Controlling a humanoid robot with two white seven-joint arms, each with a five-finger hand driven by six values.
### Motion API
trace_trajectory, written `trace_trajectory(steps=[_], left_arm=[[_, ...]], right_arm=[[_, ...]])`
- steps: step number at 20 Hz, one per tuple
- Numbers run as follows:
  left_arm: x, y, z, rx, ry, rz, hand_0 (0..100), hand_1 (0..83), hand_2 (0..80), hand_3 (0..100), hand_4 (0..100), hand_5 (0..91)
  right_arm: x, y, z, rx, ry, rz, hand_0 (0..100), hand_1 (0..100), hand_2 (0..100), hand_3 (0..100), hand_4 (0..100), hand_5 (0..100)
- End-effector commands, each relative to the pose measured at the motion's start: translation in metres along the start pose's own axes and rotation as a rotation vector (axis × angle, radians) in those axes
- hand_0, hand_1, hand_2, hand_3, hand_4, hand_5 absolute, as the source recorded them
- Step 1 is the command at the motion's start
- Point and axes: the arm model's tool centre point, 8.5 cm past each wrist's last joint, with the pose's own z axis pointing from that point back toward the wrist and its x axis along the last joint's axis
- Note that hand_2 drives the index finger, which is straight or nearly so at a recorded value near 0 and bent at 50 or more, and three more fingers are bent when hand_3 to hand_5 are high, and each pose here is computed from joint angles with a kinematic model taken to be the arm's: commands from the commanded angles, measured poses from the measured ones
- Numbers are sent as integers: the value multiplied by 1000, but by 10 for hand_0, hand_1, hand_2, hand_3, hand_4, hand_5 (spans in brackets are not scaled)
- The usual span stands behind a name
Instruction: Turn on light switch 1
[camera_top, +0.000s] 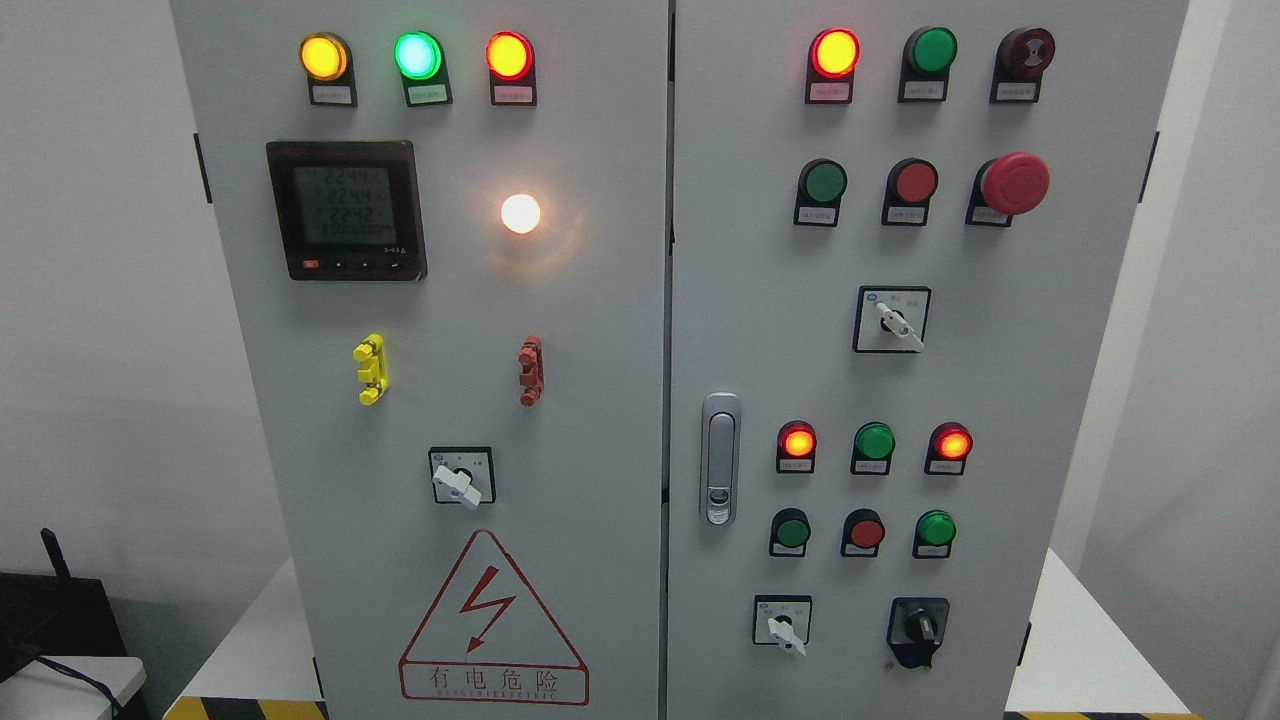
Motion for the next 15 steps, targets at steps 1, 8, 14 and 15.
trace_trajectory(steps=[1,8,14,15], left_arm=[[-133,-32,84,-185,546,-166,335,230,0,0,77,0],[-126,-72,75,-262,625,-228,364,144,0,0,13,0],[-119,-81,69,-261,606,-240,371,118,0,0,2,0],[-119,-81,69,-261,606,-240,372,117,0,0,3,0]], right_arm=[[0,0,0,1,-2,-17,120,389,0,0,0,0],[0,0,0,0,-3,-17,120,389,0,0,0,0],[0,0,0,1,-2,-17,120,389,0,0,0,0],[0,0,0,0,-3,-17,120,389,0,0,0,0]])
